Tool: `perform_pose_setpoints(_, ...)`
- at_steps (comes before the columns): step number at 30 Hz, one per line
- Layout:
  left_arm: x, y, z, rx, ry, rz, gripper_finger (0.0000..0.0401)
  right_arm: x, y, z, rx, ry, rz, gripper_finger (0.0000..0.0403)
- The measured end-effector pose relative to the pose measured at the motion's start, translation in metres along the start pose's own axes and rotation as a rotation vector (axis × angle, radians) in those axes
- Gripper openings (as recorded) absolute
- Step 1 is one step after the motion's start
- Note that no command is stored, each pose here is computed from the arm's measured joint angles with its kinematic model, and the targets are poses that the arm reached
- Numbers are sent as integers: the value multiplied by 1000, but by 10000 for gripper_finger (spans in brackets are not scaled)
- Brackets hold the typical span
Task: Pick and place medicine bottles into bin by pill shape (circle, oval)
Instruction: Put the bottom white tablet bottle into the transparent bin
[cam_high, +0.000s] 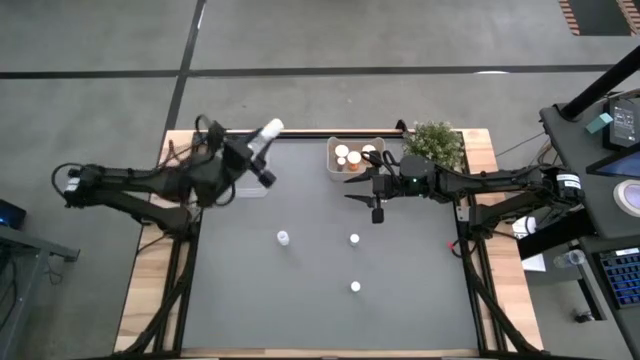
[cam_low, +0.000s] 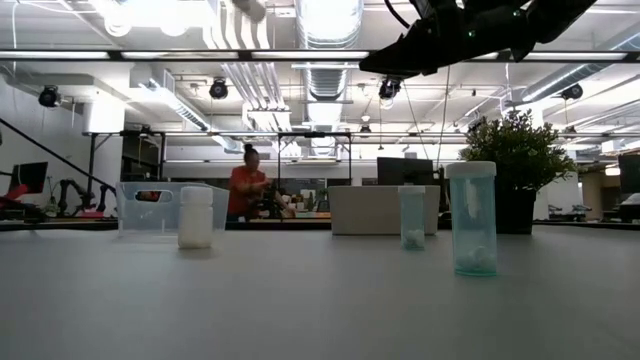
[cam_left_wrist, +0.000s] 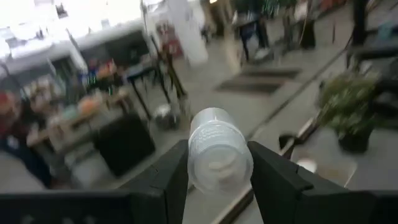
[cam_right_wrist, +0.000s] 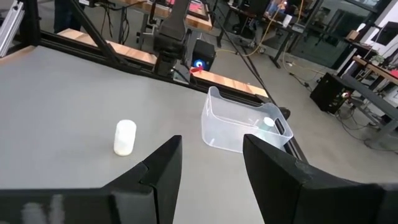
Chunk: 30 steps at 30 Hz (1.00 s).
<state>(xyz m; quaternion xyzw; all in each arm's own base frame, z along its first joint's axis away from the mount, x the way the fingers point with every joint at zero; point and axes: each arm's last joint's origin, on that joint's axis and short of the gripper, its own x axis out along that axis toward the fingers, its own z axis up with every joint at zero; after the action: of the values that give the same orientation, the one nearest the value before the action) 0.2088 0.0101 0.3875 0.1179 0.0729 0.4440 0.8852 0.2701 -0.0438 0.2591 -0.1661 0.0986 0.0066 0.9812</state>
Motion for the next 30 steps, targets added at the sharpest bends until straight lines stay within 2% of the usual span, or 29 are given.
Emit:
perform_pose_setpoints(8,50,43,-37,-66,245,-101,132,0,0,0,-3,-1,0,164)
perform_pose_setpoints(12,76,61,-65,-46,451,-91,132,0,0,0,-3,0,0,164)
perform_pose_setpoints(18,99,85,-99,-17,795,-91,131,0,0,0,-3,0,0,164)
perform_pose_setpoints(22,110,89,-117,43,1002,-133,122,0,0,0,-10,-1,0,164)
perform_pose_setpoints(26,119,84,-134,67,1188,-242,121,0,0,0,-10,-1,0,164)
perform_pose_setpoints(30,133,75,-155,121,1293,-302,120,0,0,0,-10,0,0,164)
